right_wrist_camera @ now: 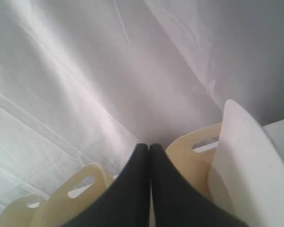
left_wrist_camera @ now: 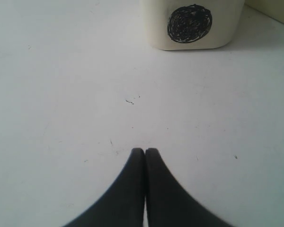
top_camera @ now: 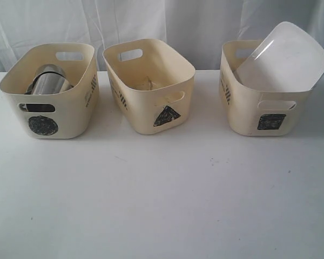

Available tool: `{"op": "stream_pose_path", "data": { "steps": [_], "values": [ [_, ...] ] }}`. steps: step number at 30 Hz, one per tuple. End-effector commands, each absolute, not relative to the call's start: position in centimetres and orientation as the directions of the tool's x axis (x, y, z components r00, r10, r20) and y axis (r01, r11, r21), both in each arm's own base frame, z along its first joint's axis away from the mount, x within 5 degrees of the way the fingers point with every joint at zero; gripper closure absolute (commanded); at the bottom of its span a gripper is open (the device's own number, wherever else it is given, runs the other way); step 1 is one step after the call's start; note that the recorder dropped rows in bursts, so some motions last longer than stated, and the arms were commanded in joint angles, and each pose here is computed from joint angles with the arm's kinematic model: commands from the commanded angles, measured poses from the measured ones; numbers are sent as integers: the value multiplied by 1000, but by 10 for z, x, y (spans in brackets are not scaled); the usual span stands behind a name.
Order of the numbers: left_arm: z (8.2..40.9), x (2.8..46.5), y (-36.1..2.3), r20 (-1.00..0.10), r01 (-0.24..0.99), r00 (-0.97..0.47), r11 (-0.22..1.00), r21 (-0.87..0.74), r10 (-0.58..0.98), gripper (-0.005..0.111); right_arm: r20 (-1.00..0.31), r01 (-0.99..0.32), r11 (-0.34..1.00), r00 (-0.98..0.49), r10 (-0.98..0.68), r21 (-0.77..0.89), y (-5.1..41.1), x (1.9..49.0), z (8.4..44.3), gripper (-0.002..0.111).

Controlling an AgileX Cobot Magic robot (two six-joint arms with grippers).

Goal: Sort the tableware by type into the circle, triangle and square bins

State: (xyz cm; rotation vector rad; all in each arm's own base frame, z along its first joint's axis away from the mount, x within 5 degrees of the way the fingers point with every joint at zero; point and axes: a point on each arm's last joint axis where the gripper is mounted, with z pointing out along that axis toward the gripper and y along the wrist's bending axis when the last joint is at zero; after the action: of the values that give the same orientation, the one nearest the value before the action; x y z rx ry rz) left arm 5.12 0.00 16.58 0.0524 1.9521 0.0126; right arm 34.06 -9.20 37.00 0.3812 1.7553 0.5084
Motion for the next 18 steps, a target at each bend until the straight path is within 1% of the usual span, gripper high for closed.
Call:
{"op": "stream_pose_path", "data": {
  "steps": [1,4,6,8,11,13,15,17,18],
  "values": [
    [165,51,0,-927,28,-372,999,33,41,107,-833,-70,840,-197,516,537,-40,292,391,108],
    [165,51,0,-927,28,-372,999,33,41,107,-874,-23,875,-80,480,483,-12,246,398,108],
    [165,51,0,-927,28,-372,999,33,41,107,-881,-29,881,-30,472,473,0,215,398,108],
    [165,51,0,-927,28,-372,999,33,41,107,-890,-94,886,2,455,453,12,182,399,108],
    [165,51,0,-927,28,-372,999,33,41,107,-908,-236,885,25,418,402,24,139,397,108],
    [165,51,0,-927,28,-372,999,33,41,107,-903,-305,874,84,421,379,26,111,404,108],
    [165,51,0,-927,28,-372,999,33,41,107,-905,-337,882,152,397,330,24,91,411,108],
    [165,51,0,-927,28,-372,999,33,41,107,-924,-320,921,232,304,222,21,77,415,108],
    [165,51,0,-927,28,-372,999,33,41,107,-937,-300,942,263,230,147,21,74,415,108]
  ]
}}
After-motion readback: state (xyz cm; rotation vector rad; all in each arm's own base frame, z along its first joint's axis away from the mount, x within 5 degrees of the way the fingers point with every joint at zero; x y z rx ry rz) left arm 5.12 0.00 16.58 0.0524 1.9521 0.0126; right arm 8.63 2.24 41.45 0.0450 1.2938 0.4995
